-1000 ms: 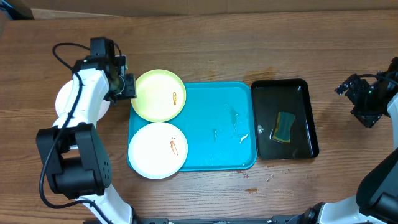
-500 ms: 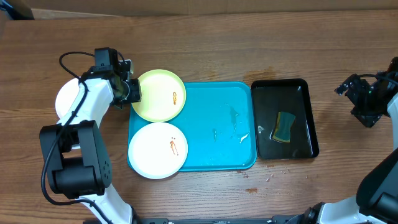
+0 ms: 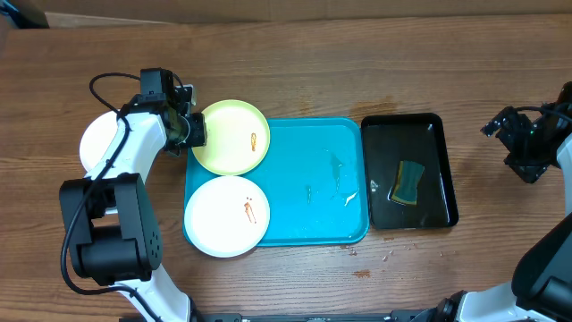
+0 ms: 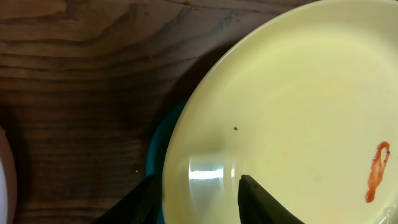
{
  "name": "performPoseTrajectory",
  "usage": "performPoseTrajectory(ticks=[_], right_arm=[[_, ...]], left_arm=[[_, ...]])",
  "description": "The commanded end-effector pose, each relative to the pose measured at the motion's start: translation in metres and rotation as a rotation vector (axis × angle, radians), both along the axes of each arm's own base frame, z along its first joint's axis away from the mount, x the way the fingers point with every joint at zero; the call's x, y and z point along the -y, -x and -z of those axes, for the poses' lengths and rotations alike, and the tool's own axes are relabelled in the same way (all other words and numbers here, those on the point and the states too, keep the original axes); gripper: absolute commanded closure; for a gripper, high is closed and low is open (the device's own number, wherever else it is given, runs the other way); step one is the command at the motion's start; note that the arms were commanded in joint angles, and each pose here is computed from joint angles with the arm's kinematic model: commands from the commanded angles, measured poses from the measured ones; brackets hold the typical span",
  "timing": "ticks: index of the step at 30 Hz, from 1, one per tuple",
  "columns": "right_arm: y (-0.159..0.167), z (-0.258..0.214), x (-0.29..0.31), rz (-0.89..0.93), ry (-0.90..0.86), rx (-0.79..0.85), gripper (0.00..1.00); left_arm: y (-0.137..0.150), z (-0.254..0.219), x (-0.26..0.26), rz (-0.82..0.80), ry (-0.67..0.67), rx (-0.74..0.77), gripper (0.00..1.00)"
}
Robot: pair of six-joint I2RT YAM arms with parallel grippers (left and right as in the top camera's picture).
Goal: Clean dirty plates on tray and stack at the side
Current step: 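Grip the yellow plate's left rim with left gripper and slide it right, then lower right gripper into black tray and grasp the green sponge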
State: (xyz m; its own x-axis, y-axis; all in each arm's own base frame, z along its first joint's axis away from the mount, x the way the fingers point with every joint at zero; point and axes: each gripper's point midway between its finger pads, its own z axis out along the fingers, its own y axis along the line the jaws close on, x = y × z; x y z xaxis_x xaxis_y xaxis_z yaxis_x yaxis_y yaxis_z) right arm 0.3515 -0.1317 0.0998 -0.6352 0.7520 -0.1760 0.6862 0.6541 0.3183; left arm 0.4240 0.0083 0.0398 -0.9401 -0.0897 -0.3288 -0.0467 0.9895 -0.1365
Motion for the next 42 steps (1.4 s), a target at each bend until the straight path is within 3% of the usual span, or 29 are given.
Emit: performPoseTrajectory(ticks=[1,4,7,11,17,30,42], right_arm=[[-0.005,-0.006,0.003,0.002,0.005,0.022,0.00],[-0.005,-0.006,0.003,0.002,0.005,0.022,0.00],[-0.005,-0.006,0.003,0.002,0.005,0.022,0.00],[-0.005,-0.006,0.003,0.002,0.005,0.022,0.00],[-0.005,-0.006,0.003,0.002,0.005,0.022,0.00],[-0.005,-0.006,0.003,0.002,0.005,0.022,0.00],[-0.005,-0.006,0.003,0.002,0.005,0.022,0.00]], left_arm=[[0.006,0.007,0.009,0.041,-0.007,-0.012,0.57],[0.005,0.010,0.006,0.035,-0.022,-0.003,0.58],[0.002,0.008,0.009,0.032,0.001,0.007,0.72],[0.003,0.007,0.022,0.058,0.044,0.009,0.73],[0.009,0.004,0.064,0.150,0.146,0.000,0.73],[0.019,0.002,0.143,0.329,0.147,0.015,0.68],[0.016,0.011,0.136,0.301,0.026,0.038,0.65]])
